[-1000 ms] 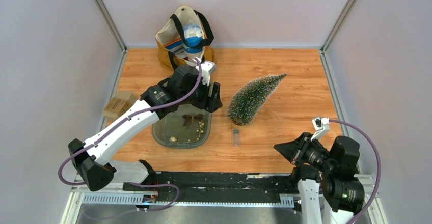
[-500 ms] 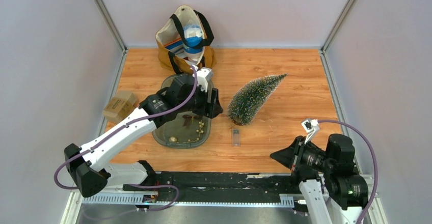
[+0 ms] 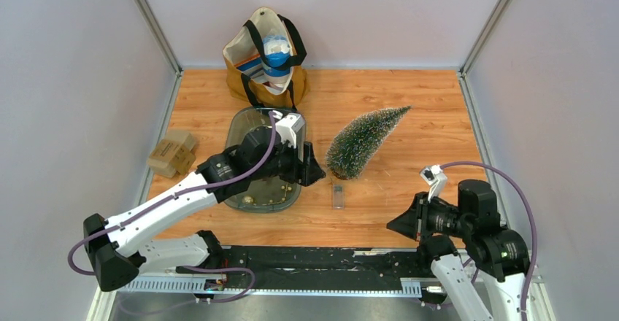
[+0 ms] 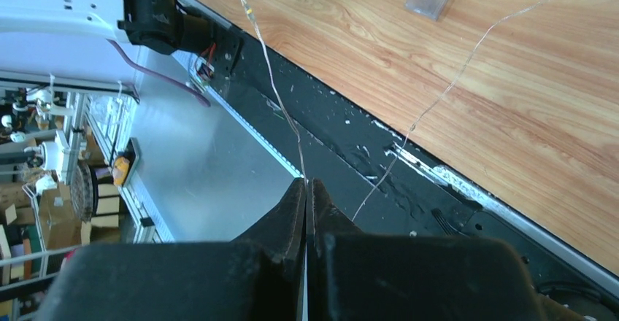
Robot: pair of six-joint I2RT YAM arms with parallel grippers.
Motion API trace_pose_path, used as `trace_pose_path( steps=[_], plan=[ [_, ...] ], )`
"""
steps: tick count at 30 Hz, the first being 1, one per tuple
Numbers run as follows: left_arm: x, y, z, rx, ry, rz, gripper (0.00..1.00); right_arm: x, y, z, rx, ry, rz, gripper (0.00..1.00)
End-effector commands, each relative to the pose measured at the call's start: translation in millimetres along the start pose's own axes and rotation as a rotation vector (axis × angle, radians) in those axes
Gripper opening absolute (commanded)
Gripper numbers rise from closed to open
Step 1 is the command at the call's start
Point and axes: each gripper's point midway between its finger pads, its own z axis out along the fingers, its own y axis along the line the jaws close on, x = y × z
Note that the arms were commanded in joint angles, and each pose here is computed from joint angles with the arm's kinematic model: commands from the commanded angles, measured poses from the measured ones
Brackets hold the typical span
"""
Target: Decorate the small christmas tree
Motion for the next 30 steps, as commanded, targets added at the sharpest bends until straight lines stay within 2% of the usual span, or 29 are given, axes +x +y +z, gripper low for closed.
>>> trace_pose_path(
  steps=[1, 5, 14, 17, 24, 30],
  plan=[
    [-22, -14, -9, 0.045, -0.100, -0.040, 0.78, 2, -8, 2, 0.040, 0.074, -0.038, 0.00],
    [-20, -14, -11, 0.036, -0.088, -0.035, 0.78, -3, -10, 0, 0.078, 0.109, -0.079, 0.00],
    [-23, -28, -24, 0.084, -0.125, -0.006, 0.78, -12, -1, 15, 0.020, 0.120, -0.102, 0.00],
    [-34, -50, -31, 0.180, -0.155, 0.095, 0.78, -10, -2, 23, 0.029, 0.137, -0.126, 0.00],
    [-13, -94, -24, 0.285, -0.031, 0.371, 0.78, 3, 20, 52, 0.013, 0.233, -0.246, 0.00],
    [12, -108, -28, 0.348, 0.081, 0.485, 0.78, 4, 37, 70, 0.035, 0.275, -0.320, 0.00]
  ],
)
